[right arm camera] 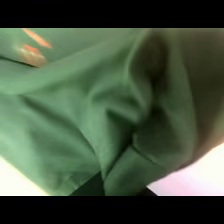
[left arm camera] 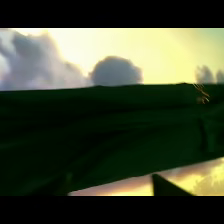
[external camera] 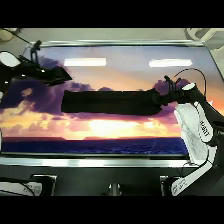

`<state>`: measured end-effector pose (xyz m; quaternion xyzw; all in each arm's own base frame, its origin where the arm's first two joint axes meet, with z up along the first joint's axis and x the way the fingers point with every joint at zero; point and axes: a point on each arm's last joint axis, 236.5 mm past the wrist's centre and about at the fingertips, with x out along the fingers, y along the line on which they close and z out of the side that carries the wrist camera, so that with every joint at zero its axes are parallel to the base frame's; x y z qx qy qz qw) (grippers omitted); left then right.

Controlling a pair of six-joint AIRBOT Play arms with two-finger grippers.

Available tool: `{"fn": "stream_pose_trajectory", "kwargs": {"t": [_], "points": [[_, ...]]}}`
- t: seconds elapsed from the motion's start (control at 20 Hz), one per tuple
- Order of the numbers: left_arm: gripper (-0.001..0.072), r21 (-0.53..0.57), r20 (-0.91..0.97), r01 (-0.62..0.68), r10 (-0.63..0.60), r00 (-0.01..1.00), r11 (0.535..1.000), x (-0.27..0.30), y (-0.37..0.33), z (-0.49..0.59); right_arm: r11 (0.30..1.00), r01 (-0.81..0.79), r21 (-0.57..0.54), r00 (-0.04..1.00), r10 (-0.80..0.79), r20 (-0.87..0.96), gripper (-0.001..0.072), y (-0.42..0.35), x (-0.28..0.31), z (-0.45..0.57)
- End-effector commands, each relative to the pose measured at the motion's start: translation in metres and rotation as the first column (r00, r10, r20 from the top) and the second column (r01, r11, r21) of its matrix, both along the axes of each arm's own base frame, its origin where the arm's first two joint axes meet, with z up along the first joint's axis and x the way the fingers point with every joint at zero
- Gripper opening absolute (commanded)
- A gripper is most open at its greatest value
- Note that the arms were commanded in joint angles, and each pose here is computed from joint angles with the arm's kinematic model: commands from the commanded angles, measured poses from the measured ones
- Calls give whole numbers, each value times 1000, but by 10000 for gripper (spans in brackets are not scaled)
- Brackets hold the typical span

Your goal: Fold the shirts.

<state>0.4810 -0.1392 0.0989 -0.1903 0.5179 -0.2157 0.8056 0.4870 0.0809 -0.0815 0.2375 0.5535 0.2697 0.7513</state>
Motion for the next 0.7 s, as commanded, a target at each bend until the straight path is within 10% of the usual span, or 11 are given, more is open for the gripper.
{"fn": "stream_pose_trajectory", "kwargs": {"t": [0.0, 0.2, 0.45, 0.65], "points": [[69, -3, 5, 73, -72, 997, 997, -5, -61, -27, 993, -18, 118, 994, 6, 108, 18, 25, 10, 51], [25, -18, -16, 155, -155, 988, 988, -10, -156, -97, 985, -122, 125, 971, 92, 221, 17, 38, -16, 135], [25, -374, -249, 131, -235, 939, 918, -57, -271, -145, 965, -233, 120, 934, 188, 304, 18, 64, -64, 216], [25, -411, -284, 159, -291, 914, 898, -92, -316, -167, 971, -231, 61, 923, 199, 329, 18, 62, -89, 247]]}}
